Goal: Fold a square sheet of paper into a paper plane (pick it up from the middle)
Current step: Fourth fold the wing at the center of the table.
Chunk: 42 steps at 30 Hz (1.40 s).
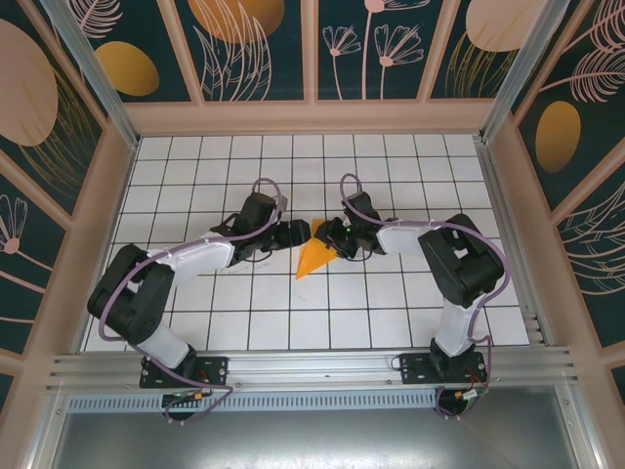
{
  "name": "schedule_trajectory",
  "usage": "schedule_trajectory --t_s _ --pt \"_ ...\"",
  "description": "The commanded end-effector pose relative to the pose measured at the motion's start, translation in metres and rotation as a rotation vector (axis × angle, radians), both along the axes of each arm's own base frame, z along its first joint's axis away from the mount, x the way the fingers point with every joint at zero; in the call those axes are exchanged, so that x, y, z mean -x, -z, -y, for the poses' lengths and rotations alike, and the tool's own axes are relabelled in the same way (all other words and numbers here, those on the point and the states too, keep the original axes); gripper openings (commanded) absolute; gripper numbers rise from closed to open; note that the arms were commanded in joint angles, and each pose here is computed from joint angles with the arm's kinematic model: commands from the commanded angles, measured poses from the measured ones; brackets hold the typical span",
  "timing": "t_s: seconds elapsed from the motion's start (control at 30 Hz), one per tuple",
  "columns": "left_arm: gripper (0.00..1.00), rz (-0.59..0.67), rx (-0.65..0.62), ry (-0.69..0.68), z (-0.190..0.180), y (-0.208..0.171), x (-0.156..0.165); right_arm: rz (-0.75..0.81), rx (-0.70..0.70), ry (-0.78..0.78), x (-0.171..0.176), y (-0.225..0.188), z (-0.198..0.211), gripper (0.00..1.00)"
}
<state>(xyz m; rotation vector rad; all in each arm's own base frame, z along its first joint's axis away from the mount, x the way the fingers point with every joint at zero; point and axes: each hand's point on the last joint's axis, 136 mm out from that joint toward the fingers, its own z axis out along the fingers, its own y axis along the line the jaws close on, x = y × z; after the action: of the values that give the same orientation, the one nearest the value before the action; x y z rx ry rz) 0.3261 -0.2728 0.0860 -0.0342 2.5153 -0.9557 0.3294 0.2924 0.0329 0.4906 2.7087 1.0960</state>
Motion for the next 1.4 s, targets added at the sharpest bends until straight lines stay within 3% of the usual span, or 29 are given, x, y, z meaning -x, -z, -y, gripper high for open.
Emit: schedule_trajectory --t_s 0.0,0.2,0.47,0.87,1.37 --pt "0.62 -0.026 0.008 0.029 0.004 0.014 0.001 0.017 -0.013 -0.011 -0.004 -0.002 -0.003 0.46" --pt "0.43 -0.092 0.007 0.059 0.010 0.040 0.005 0.028 -0.033 -0.015 -0.006 -0.005 0.001 0.45" --pt "0.35 -0.123 -0.022 0.066 0.011 0.056 0.003 0.023 -0.040 -0.042 -0.005 -0.005 -0.002 0.45" --pt "0.09 -0.112 -0.032 0.043 0.006 0.060 0.002 0.020 -0.009 -0.044 -0.003 -0.002 0.003 0.45" --pt "0.06 -0.117 -0.081 0.006 -0.007 0.071 0.007 -0.009 0.027 -0.009 -0.004 0.005 0.008 0.45"
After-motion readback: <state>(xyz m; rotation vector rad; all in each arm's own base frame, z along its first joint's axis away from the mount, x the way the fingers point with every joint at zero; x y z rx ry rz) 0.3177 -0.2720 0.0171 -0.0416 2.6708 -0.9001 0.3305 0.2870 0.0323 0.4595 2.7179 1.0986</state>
